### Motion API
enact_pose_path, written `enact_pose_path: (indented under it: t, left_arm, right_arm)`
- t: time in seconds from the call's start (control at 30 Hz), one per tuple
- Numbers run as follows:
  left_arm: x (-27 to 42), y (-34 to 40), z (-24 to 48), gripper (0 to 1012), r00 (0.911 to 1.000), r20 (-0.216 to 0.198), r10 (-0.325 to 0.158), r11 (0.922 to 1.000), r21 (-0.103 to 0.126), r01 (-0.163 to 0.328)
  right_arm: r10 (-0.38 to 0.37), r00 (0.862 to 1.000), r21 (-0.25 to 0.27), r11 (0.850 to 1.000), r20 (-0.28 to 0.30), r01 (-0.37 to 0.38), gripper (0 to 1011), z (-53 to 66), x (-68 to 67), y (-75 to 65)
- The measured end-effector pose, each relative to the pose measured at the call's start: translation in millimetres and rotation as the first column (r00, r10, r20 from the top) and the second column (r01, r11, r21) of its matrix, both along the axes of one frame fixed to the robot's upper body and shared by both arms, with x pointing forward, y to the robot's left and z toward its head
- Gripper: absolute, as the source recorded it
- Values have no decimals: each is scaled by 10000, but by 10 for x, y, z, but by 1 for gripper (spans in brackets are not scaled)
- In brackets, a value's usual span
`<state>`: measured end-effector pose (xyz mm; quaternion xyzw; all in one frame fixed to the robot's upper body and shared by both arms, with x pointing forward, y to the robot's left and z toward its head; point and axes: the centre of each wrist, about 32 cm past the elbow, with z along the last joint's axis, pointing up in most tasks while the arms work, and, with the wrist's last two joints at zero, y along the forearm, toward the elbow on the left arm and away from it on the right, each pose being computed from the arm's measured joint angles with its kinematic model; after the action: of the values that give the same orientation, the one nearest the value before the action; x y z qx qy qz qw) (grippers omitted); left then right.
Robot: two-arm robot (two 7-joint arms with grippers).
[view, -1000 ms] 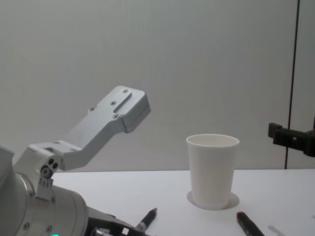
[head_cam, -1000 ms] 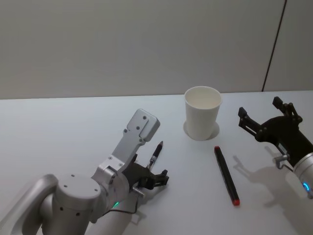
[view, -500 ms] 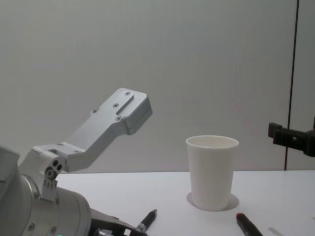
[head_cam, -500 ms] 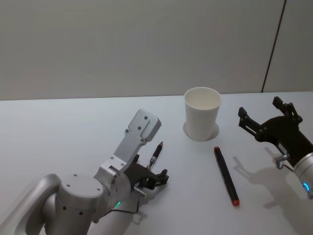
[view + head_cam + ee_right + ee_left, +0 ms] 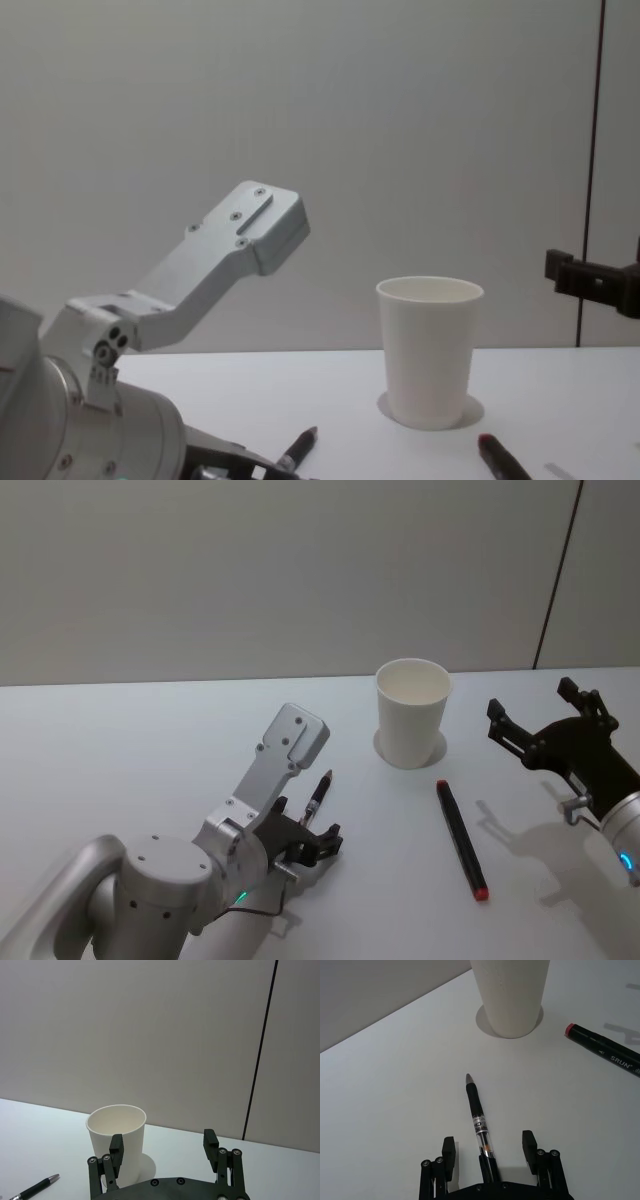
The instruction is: Place the pen into the pen holder.
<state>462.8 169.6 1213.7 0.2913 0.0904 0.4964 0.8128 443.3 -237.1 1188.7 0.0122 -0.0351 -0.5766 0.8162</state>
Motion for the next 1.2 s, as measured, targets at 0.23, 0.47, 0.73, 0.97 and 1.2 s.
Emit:
enact_pose_path:
  t: [0.23,0.47,0.73,0.97,1.2]
  left_arm:
    - [14,21,1,791,9999,-144,28,9998,-171,-30]
    - [38,57,1,748,9991,-411,116,9985,-523,-137]
    - [63,103,-8,705,9970,-726,257,9951,-929,-324]
    - [73,130,-18,662,9960,-824,331,9935,-1055,-418]
    - [74,146,-23,613,9957,-849,378,9931,-1076,-468]
  right_arm:
    - [-1,10000,0,10000,0,1,1002,0,0,0]
    - [0,10000,-1,10000,-1,0,1002,0,0,0]
    - [0,10000,0,10000,0,0,1002,0,0,0]
    - [0,10000,0,10000,0,0,1002,0,0,0]
    - [0,10000,0,10000,-1,0,1002,0,0,0]
